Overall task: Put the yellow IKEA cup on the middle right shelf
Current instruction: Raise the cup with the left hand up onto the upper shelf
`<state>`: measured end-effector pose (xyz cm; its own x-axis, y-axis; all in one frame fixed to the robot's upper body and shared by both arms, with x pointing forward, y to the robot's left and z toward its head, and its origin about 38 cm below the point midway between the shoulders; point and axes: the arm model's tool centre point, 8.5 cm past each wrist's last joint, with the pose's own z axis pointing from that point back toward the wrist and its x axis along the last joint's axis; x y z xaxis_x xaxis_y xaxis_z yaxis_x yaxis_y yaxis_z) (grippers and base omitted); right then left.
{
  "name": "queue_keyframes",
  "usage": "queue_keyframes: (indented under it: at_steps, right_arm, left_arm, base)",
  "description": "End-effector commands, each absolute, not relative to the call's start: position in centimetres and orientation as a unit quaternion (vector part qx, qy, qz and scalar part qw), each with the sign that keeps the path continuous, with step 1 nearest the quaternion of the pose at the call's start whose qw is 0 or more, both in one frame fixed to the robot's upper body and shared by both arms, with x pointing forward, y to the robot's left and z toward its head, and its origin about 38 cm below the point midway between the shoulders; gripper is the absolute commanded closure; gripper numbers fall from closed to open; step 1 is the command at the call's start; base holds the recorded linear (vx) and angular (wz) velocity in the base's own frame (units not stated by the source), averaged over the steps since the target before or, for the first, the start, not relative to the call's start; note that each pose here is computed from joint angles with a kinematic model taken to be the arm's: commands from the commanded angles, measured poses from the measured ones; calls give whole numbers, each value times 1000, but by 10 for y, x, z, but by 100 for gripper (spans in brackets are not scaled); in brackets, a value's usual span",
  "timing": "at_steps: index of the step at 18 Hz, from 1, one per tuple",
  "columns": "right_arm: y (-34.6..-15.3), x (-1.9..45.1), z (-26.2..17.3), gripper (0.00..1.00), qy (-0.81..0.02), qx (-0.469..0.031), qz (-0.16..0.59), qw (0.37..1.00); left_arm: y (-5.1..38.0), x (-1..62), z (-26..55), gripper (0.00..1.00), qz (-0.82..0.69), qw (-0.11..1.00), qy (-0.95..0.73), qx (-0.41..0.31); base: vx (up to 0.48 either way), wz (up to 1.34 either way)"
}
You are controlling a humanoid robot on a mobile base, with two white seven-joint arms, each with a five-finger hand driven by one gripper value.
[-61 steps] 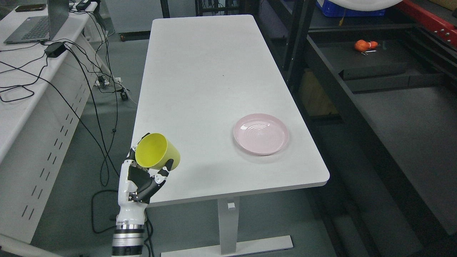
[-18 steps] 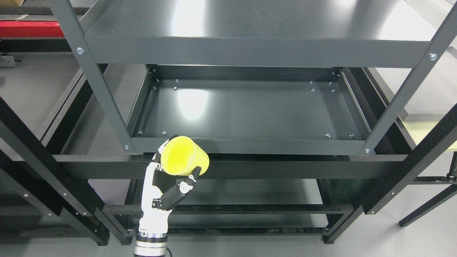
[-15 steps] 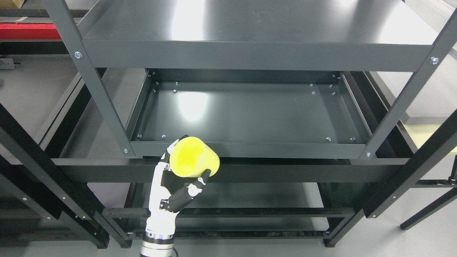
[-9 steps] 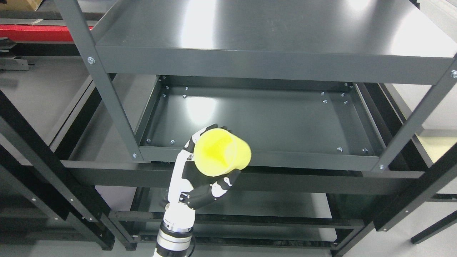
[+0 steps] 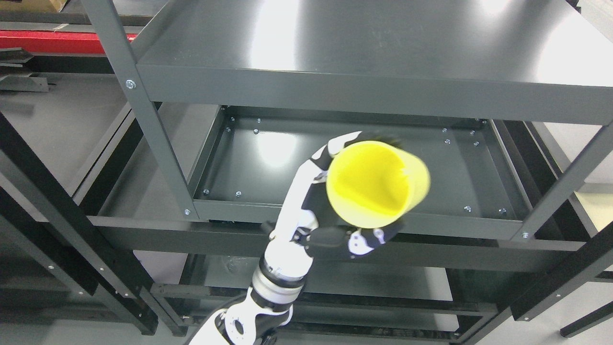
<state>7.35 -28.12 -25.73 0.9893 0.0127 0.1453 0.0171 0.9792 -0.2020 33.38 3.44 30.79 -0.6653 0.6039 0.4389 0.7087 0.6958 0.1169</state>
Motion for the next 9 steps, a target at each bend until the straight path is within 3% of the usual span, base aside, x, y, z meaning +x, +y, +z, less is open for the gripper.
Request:
queue_keyframes:
  at_steps: [1, 4, 9]
  right_arm:
    - [-291, 64, -257, 1, -66, -108, -3, 992]
    - [-291, 64, -257, 1, -66, -108, -4, 992]
    - [-291, 64, -257, 1, -66, -108, -4, 992]
  left_arm:
    - [-12, 314, 365, 100, -232, 96, -876, -412]
    - [-3, 328, 419, 100, -209, 72, -889, -400]
    - [19, 370, 495, 100, -152, 154, -916, -339]
  base:
    - [25, 31]
    - [15, 30]
    - [-3, -1]
